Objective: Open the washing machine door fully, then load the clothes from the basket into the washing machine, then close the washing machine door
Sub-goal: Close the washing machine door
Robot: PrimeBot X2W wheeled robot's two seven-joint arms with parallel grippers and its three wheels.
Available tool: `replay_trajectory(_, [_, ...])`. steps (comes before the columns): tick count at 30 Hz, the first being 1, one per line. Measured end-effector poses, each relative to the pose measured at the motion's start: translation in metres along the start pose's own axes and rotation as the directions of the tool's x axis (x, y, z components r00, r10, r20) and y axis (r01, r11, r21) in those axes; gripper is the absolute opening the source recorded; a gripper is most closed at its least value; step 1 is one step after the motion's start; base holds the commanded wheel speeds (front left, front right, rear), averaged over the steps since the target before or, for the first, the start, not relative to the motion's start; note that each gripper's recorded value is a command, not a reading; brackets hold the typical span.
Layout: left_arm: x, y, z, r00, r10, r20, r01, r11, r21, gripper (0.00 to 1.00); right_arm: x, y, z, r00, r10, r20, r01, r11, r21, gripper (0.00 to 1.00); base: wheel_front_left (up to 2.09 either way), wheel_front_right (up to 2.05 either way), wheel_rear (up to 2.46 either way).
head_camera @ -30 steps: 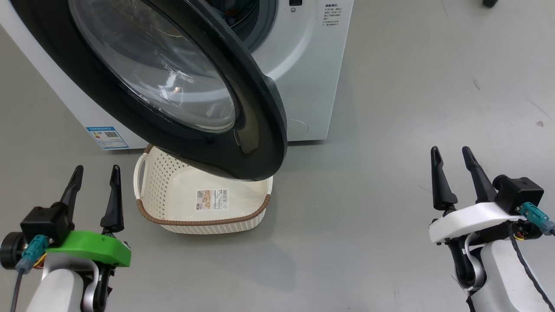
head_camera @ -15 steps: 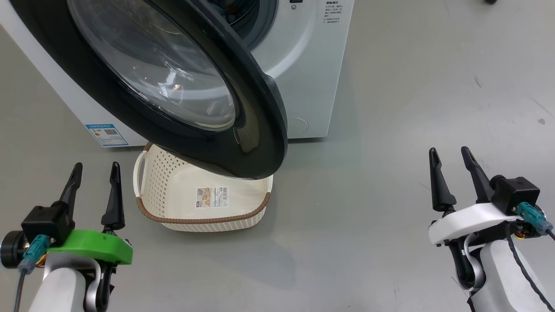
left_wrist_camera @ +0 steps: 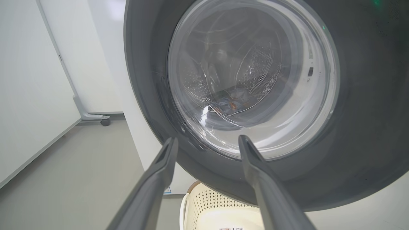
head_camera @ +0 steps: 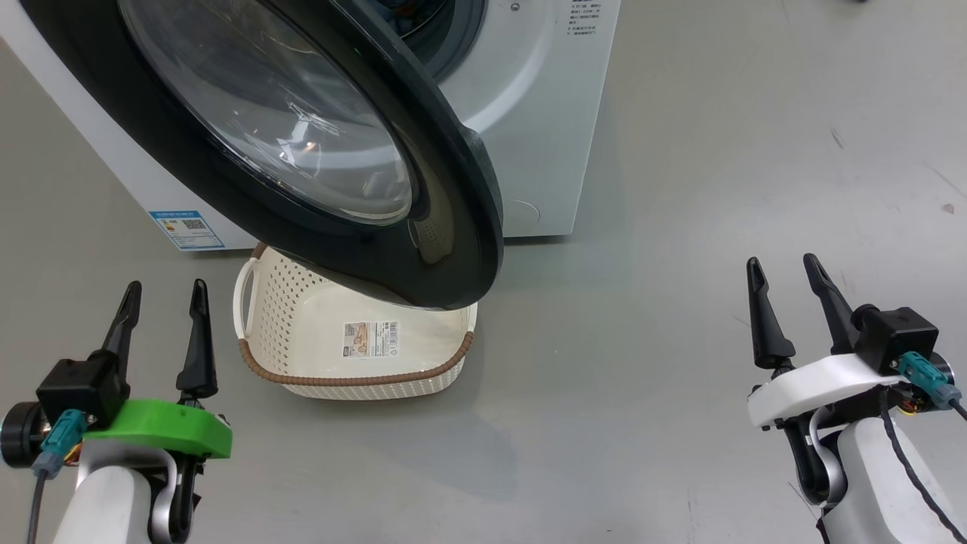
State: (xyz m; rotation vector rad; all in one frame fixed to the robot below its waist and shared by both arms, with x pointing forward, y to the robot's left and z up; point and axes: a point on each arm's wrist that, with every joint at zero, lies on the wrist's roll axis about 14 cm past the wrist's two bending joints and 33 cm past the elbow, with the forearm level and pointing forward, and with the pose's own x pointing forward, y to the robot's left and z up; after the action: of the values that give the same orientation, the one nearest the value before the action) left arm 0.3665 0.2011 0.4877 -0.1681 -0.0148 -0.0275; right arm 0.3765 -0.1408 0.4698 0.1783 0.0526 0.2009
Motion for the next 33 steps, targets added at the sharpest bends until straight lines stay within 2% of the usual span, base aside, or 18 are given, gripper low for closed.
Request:
replay_trajectory(20, [0.0003, -0.0003, -0.0008, 1.000, 0.001, 0.003, -0.001, 1.000, -0.002, 1.00, 0.0013, 0.0004, -0.0015, 1.000, -0.005, -0.002, 0.005, 1.000, -0.004, 1.00, 0.00, 0.00, 0.00])
replay_trajectory(21, [0.0003, -0.0005, -0.0009, 1.000, 0.000, 0.002, 0.000, 1.000, 0.001, 1.00, 0.0014, 0.0007, -0.0015, 1.000, -0.005, -0.002, 0.005, 1.000, -0.002, 0.95, 0.00, 0.00, 0.00])
replay_trajectory(23, [0.0002, -0.0003, -0.0009, 1.000, 0.001, 0.003, -0.001, 1.000, 0.002, 1.00, 0.0014, 0.0010, -0.0013, 1.000, -0.006, -0.001, 0.006, 1.000, 0.000, 0.39, 0.00, 0.00, 0.00])
replay_trajectory(24, [0.0001, -0.0001, -0.0007, 1.000, 0.002, 0.003, -0.002, 1.000, 0.002, 1.00, 0.0014, 0.0008, -0.0010, 1.000, -0.007, 0.000, 0.007, 1.000, 0.000, 0.00, 0.00, 0.00, 0.00])
replay_trajectory(33, [-0.0012, -0.0012, -0.0014, 1.000, -0.004, 0.001, 0.004, 1.000, 0.002, 1.00, 0.0014, 0.0010, 0.0013, 1.000, -0.012, 0.009, 0.012, 1.000, 0.006, 0.00, 0.00, 0.00, 0.00])
